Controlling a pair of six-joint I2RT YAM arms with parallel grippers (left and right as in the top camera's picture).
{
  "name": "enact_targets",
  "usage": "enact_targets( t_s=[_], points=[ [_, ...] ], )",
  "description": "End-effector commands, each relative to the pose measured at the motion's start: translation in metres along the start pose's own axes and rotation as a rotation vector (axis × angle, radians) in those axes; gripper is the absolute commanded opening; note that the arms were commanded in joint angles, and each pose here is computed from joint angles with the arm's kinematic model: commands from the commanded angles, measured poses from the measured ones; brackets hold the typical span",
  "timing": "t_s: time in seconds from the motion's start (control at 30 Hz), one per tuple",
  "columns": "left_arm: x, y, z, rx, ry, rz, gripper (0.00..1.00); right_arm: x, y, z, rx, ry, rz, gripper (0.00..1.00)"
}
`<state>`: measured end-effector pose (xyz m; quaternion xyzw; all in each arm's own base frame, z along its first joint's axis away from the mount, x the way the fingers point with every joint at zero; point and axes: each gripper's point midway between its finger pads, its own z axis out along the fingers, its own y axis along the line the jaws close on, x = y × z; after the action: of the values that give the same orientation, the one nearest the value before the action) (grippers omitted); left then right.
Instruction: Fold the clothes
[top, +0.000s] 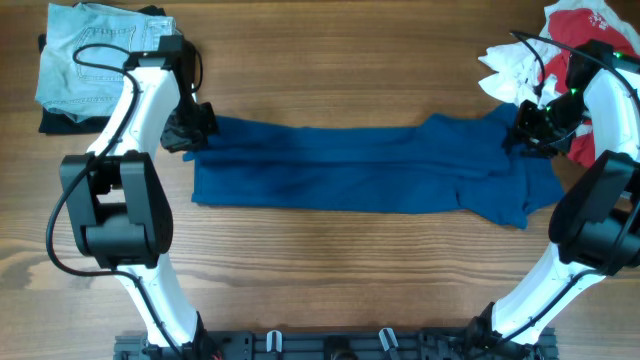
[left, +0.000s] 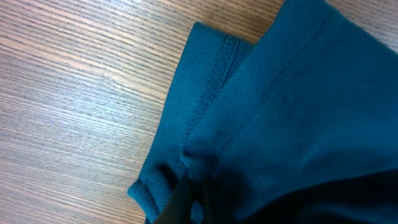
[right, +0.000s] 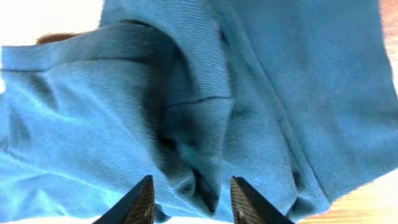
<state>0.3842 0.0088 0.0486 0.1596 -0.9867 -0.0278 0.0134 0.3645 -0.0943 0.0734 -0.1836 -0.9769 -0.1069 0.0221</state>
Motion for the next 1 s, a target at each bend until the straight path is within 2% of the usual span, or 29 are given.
enact_targets(
  t_s=[0.0, 0.07, 0.27, 0.47, 0.73, 0.97],
  points=[
    [-0.002, -0.001, 0.005, 0.008, 0.001, -0.020, 0.04, -0.023, 0.026, -0.025, -0.091, -0.101, -0.162, 0.49],
    [-0.004, -0.002, 0.005, 0.011, -0.006, -0.020, 0.04, -0.036, 0.037, -0.032, -0.083, -0.159, -0.227, 0.56],
    [-0.009, -0.004, 0.005, 0.019, -0.027, -0.021, 0.04, -0.060, 0.089, -0.022, -0.028, -0.268, -0.418, 0.64],
    [-0.011, -0.004, 0.005, 0.021, -0.035, -0.021, 0.04, -0.063, 0.139, 0.017, -0.021, -0.260, -0.526, 0.66],
    [-0.011, -0.004, 0.005, 0.021, -0.036, -0.021, 0.04, -0.056, 0.142, 0.073, 0.018, -0.148, -0.559, 0.66],
    [-0.012, -0.005, 0.005, 0.023, -0.041, -0.022, 0.04, -0.064, 0.130, 0.078, 0.085, -0.159, -0.547, 0.66]
  ],
)
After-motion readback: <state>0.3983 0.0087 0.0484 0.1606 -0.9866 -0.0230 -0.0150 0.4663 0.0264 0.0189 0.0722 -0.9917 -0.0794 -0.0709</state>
